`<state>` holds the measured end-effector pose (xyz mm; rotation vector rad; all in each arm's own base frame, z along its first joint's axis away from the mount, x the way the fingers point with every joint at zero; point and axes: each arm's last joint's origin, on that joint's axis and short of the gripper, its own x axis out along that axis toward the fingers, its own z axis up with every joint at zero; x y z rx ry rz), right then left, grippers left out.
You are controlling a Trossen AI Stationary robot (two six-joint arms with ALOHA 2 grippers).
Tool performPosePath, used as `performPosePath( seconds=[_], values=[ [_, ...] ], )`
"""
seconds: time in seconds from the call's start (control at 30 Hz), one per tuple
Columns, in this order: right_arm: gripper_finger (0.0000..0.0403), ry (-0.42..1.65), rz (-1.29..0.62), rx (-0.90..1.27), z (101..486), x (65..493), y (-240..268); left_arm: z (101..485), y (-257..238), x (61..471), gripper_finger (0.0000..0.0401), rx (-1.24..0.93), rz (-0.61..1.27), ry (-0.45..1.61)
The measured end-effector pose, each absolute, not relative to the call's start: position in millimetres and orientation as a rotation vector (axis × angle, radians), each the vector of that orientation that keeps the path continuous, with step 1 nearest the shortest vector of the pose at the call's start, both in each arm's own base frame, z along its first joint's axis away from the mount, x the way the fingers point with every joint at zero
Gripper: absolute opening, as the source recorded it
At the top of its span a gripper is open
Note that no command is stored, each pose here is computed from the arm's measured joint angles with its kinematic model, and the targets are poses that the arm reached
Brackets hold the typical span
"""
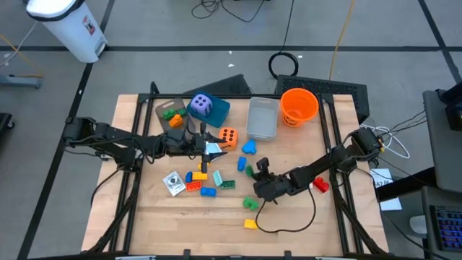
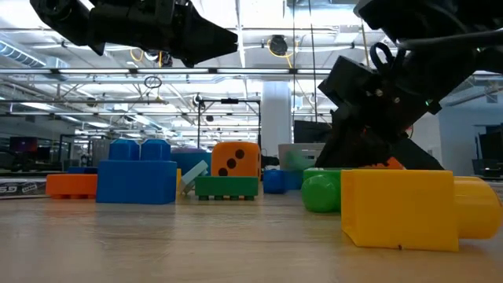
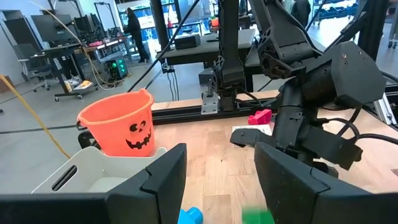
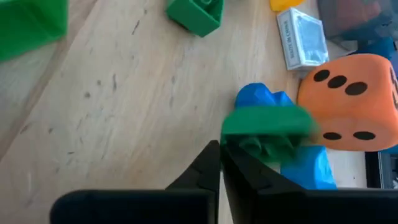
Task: Pick & Place Toys
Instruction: Put the green game piece into the black bin
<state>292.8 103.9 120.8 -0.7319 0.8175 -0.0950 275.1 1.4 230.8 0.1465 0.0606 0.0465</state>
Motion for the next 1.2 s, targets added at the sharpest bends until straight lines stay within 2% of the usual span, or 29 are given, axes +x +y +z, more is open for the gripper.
performPosePath(
  seconds=[0.43,0.67,0.9,1.03,1.2],
  values=[
    [0.0002,0.769,-0.136,-0.653,124.9,296.8,102.1,229.8,1.4,275.0,0.0198,0.147,0.046,0.071],
    [0.0001,0.626,-0.127,-0.576,160.0,296.0,103.1,224.8,2.6,274.6,0.0198,0.143,-0.02,0.118],
    [0.0001,0.429,0.069,-0.338,210.2,288.3,94.5,225.8,14.5,273.7,0.0198,0.042,-0.152,0.104],
    [0.0,0.254,0.202,-0.141,222.9,284.1,80.2,226.3,12.7,274.0,0.0198,0.126,-0.164,0.097],
    [0.0,0.139,0.273,0.125,215.8,278.1,51.8,239.1,-6.8,283.1,0.0198,0.295,-0.155,0.137]
  ],
)
